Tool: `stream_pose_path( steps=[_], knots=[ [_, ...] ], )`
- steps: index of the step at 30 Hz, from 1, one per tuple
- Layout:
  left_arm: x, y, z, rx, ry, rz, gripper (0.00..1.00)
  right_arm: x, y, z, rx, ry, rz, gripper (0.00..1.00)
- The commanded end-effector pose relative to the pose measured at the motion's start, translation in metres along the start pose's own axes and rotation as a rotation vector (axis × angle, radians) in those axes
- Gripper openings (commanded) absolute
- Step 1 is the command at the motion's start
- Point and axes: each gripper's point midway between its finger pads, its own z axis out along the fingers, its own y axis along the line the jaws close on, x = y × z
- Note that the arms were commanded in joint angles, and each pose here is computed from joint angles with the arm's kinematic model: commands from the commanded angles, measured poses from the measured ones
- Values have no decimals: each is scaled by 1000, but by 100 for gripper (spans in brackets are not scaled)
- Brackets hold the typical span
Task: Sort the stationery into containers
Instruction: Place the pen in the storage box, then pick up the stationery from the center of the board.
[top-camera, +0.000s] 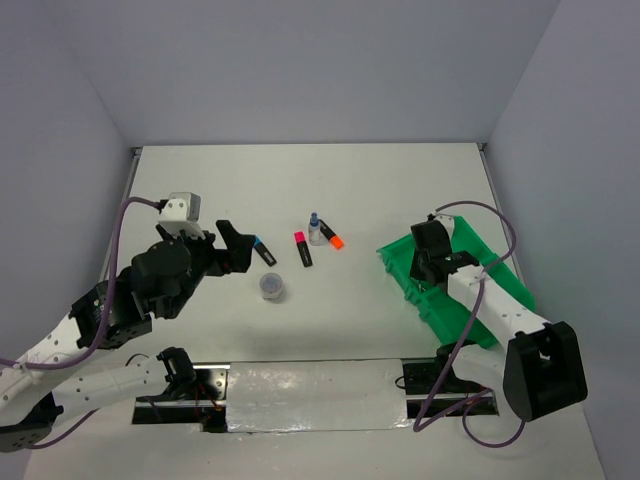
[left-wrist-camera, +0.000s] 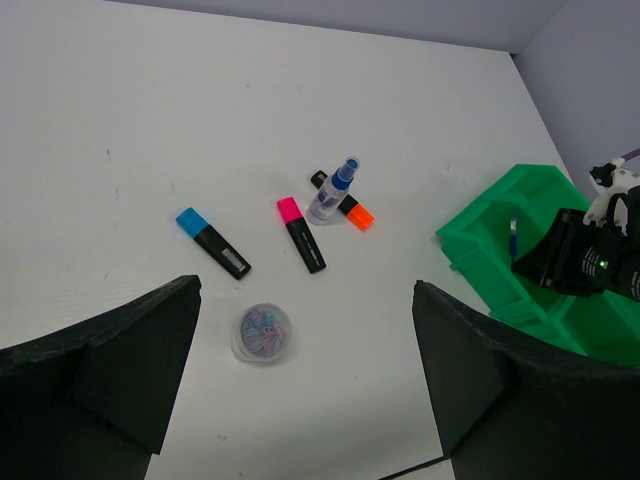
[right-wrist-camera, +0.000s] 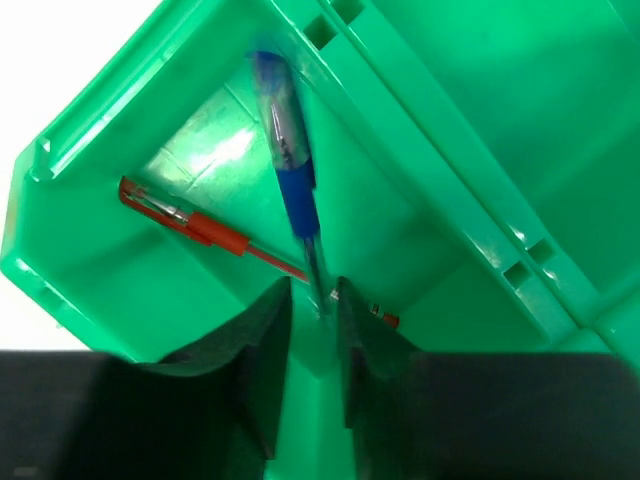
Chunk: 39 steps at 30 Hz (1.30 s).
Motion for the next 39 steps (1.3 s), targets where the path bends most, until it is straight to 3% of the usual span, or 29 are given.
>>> stream_pose_path(
  steps=[1,3,10,14,16,19,23,25,30,39],
  knots=[
    [-8,-6,0,29,-31,-13,99,-18,1,-8,-5,-61,29,33],
    [-8,-6,0,32,-31,-10,99,-19,1,-9,-6,-67,33,40],
    [-6,-6,2,21,-27,-9,99,-26,5,-22,-9,-92,1,45],
    [-4,-4,6,-12,-16,-19,99,-57,13,-52,-44,-181,-3,48],
    [2,1,10,-68,8,-15,99,-69,18,-71,-80,-228,-9,55],
    [8,12,16,-178,42,-10,99,-87,35,-98,-157,-295,-30,56],
    [29,44,43,-354,136,-9,99,-98,91,-115,-382,-334,-130,64],
    [53,45,63,-323,265,-40,99,-96,119,-103,-447,-303,-211,66],
    [52,93,69,-486,304,-112,99,-92,170,-72,-492,-198,-402,69],
    [46,110,42,-456,315,49,99,-99,264,-81,-699,-363,-510,74]
  ],
)
